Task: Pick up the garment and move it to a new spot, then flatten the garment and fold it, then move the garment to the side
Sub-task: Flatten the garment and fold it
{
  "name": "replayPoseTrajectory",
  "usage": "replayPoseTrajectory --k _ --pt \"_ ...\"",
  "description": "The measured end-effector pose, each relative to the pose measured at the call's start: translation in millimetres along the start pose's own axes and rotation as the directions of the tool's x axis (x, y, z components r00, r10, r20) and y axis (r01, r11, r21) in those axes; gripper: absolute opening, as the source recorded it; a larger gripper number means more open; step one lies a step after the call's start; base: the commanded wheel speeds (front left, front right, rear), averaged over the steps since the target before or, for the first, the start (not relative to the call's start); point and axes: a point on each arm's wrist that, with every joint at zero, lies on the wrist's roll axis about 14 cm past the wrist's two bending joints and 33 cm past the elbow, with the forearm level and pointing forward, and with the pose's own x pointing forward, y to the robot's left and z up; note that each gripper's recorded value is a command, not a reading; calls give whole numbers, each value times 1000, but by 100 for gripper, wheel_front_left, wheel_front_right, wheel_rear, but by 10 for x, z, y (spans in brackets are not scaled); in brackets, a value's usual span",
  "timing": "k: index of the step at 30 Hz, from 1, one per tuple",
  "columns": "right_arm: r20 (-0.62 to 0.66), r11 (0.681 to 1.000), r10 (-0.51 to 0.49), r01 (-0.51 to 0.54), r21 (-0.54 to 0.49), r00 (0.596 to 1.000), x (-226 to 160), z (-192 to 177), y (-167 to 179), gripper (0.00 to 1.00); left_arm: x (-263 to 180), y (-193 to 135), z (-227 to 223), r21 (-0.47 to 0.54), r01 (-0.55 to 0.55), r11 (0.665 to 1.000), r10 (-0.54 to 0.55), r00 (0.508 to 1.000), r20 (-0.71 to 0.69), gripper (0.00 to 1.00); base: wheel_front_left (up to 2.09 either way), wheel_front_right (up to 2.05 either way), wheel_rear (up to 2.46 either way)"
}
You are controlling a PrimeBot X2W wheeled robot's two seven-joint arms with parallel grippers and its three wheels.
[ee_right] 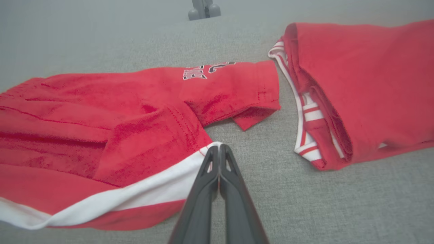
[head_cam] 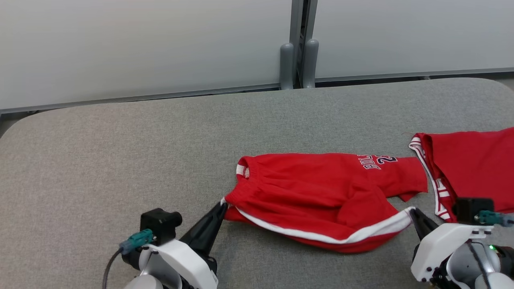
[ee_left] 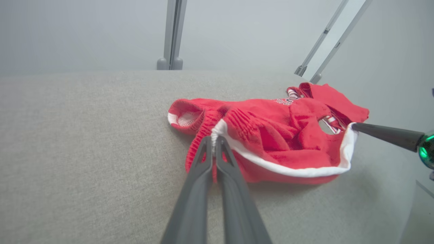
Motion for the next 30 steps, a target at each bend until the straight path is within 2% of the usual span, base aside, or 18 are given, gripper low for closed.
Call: replayPoseTrajectory --k 3,7,10,15,18,20,22,23,25,26,28,30 --pt "124 993 49 -62 100 991 -54 322 80 0 2 -1 322 -46 0 999 5 992 125 0 0 0 0" --pt "302 955 84 -163 247 950 -194 772 88 0 -39 -45 807 -147 40 988 5 956 294 0 0 0 0" --pt "451 918 102 -258 300 886 -361 1199 100 0 -101 -77 1136 -201 92 975 -10 927 375 0 0 0 0" --pt "614 888 157 -383 255 773 -582 1847 244 0 -128 -134 1714 -222 190 956 -70 886 458 0 0 0 0" --pt "621 900 195 -390 194 759 -510 2113 363 0 -40 -131 1974 -222 227 948 -102 880 464 0 0 0 0" --pt "598 923 207 -357 143 774 -356 2261 425 0 70 -49 2143 -246 235 940 -99 880 464 0 0 0 0" --pt "574 923 241 -369 115 783 -163 2408 554 0 225 52 2288 -271 231 935 -83 882 463 0 0 0 0" --pt "566 927 250 -364 96 786 -63 2483 609 0 318 104 2344 -276 225 935 -78 886 458 0 0 0 0" --pt "552 950 232 -309 50 801 167 2627 622 0 533 230 2459 -231 177 957 -59 895 443 0 0 0 0" --pt "553 952 221 -300 55 803 283 2696 602 0 634 288 2544 -252 177 951 -44 888 457 0 0 0 0" --pt "593 961 193 -274 48 782 457 2912 563 0 857 367 2664 -253 167 953 -28 880 474 0 0 0 0" --pt "654 969 180 -248 12 735 560 3173 575 0 1033 449 2809 -267 170 948 -7 855 519 0 0 0 0"
